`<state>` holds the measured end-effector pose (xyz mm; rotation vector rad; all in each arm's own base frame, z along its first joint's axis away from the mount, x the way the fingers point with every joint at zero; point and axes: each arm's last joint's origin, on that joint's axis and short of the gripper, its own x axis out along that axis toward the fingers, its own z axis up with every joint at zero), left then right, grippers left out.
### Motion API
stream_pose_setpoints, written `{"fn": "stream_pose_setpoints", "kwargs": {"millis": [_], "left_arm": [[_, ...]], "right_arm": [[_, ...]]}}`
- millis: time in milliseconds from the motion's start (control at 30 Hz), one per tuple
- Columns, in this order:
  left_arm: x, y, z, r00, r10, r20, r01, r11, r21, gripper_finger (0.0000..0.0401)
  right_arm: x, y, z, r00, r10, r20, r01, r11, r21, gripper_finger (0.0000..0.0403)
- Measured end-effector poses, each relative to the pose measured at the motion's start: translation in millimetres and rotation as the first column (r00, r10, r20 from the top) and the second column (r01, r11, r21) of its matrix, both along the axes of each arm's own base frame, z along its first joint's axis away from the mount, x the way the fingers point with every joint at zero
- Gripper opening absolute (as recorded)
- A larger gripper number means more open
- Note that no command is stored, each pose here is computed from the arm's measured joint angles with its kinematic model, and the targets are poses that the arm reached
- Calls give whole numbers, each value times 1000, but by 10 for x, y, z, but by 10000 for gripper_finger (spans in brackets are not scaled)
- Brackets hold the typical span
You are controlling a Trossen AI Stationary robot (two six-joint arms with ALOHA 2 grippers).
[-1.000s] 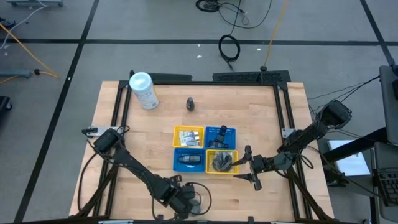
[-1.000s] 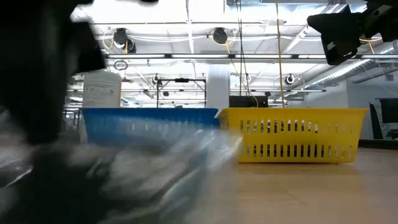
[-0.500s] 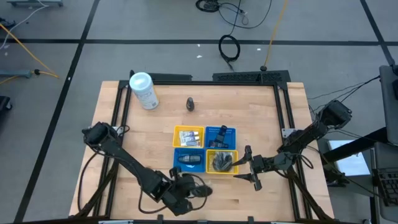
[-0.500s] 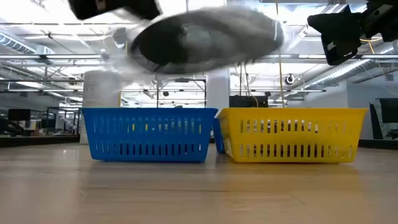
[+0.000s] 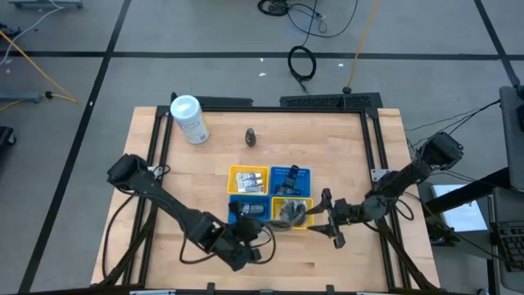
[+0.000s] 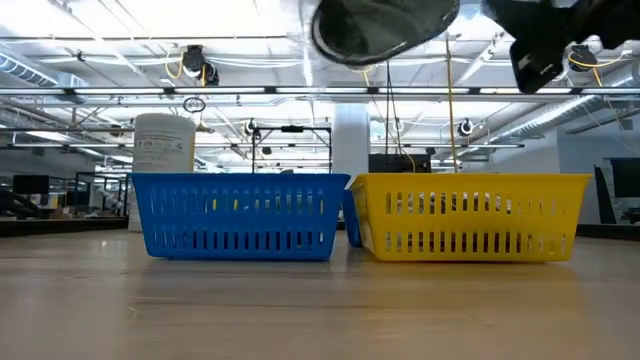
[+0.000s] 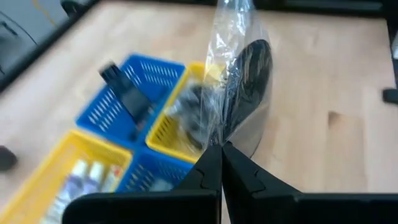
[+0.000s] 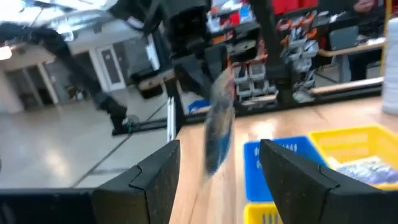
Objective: Pick & Place Travel size toiletries
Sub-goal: Put the black hairbrush into the right yellow bin
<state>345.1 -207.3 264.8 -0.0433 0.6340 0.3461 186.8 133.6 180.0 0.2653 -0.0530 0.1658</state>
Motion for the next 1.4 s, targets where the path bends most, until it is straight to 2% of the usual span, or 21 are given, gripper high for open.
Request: {"fn": "stream_pose_setpoints", "kwargs": {"millis": [267, 367, 533, 733, 1400], "left_arm": [[199, 237, 75, 998, 18, 57, -25, 990, 142, 0], [252, 318, 86, 998, 20, 57, -29, 986, 163, 0], [306, 440, 86, 998, 48, 52, -56, 984, 171, 0], [314, 457, 86, 998, 43, 45, -50, 982, 184, 0], [346, 428, 130, 997, 11, 81, -27, 980, 196, 0]], "right_arm": [[123, -168, 44, 996, -86, 21, 84, 995, 53, 212], [172, -183, 95, 994, -101, 38, 99, 993, 59, 212], [248, -179, 182, 991, -121, 62, 120, 993, 19, 212], [297, -177, 198, 991, -131, 42, 131, 991, -6, 212], [394, -220, 202, 987, -161, -20, 161, 987, 18, 212]]}}
